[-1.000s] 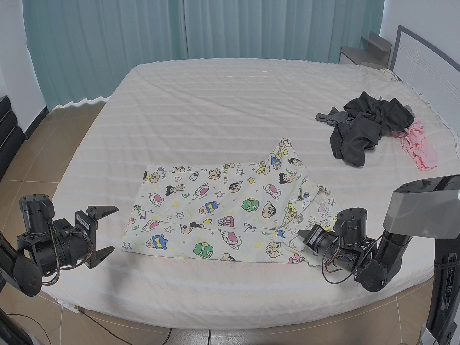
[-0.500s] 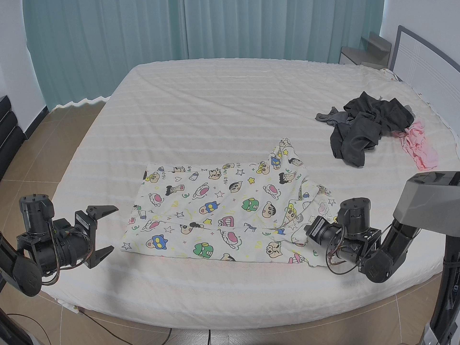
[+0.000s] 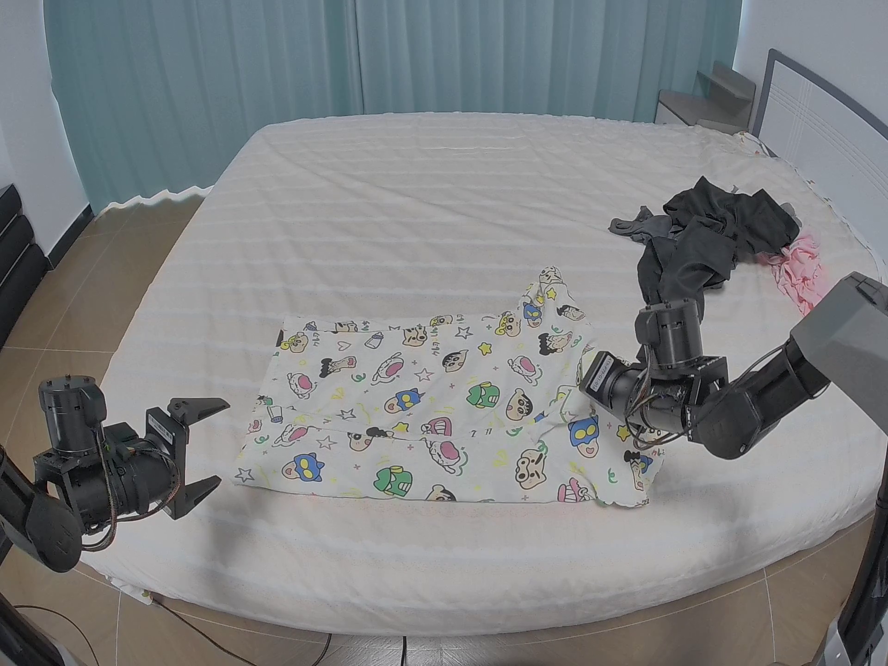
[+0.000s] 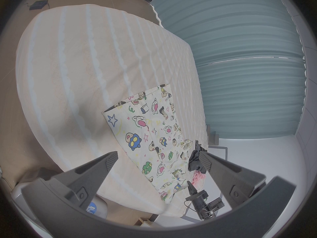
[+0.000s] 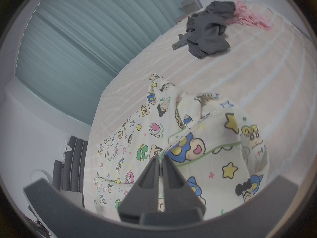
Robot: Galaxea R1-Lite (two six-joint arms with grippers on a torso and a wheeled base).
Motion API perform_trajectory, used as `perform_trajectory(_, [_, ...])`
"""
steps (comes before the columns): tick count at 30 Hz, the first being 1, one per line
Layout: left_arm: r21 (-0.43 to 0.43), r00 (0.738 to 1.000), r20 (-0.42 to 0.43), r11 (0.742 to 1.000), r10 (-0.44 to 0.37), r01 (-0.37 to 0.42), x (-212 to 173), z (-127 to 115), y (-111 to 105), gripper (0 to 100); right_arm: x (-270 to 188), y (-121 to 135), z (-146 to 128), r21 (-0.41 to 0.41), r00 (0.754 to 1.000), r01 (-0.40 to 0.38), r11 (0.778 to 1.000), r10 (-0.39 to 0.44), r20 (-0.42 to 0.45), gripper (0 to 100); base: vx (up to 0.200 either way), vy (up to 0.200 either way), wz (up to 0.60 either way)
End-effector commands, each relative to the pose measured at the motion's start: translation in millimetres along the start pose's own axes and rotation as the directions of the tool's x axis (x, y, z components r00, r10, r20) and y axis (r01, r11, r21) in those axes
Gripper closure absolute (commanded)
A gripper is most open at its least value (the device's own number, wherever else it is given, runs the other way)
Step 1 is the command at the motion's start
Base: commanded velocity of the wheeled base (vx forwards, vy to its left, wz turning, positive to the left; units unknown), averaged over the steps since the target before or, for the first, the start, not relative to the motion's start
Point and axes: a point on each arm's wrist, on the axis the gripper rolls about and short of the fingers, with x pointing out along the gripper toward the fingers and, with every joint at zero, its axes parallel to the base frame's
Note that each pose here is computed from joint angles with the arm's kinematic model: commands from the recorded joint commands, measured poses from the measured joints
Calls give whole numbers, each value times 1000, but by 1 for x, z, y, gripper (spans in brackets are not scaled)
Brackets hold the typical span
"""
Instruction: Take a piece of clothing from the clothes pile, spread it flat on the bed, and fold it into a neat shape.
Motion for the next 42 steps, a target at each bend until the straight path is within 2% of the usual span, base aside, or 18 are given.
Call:
perform_trajectory(1, [-5,1000,-4,1000,12,-12,3,0,2,0,1,14,15,-35,999,-22,999,23,29,100,0,0,0])
perform_trajectory(8, [-5,1000,-8,1000,14,-14,3,0,3,0,1,13,15,-93,1000,-8,996,10,16,100,0,0,0])
perform_trajectory(14, [-3,1000,-6,1000,13,-13,3,0,3,0,-4,10,7,-120,999,23,993,-27,-29,100,0,0,0])
perform_trajectory(18, [-3,1000,-8,1000,14,-14,3,0,3,0,-23,13,-6,-141,994,44,989,-57,-88,100,0,0,0])
perform_trajectory(22, [-4,1000,-7,1000,16,-16,3,-1,3,0,-29,17,-19,-160,993,102,982,-111,-47,100,0,0,0])
perform_trajectory(24, [-4,1000,-7,1000,16,-16,3,-1,3,0,-31,19,-30,-135,989,143,980,-147,-23,100,0,0,0])
perform_trajectory(28, [-3,1000,-6,1000,15,-15,3,-1,3,0,-37,19,-39,-102,987,157,982,-161,-30,100,0,0,0])
perform_trajectory(34, [-4,1000,-7,1000,16,-16,2,-1,3,0,-47,5,-61,-115,975,195,974,-205,-80,100,0,0,0])
perform_trajectory(38, [-8,1000,-11,1000,27,-27,1,-2,6,0,-50,-4,-73,-75,971,211,974,-218,-99,100,0,0,0])
perform_trajectory(42, [-9,999,-13,1000,29,-29,1,-3,7,0,-50,-17,-83,-71,966,227,971,-234,-112,100,0,0,0])
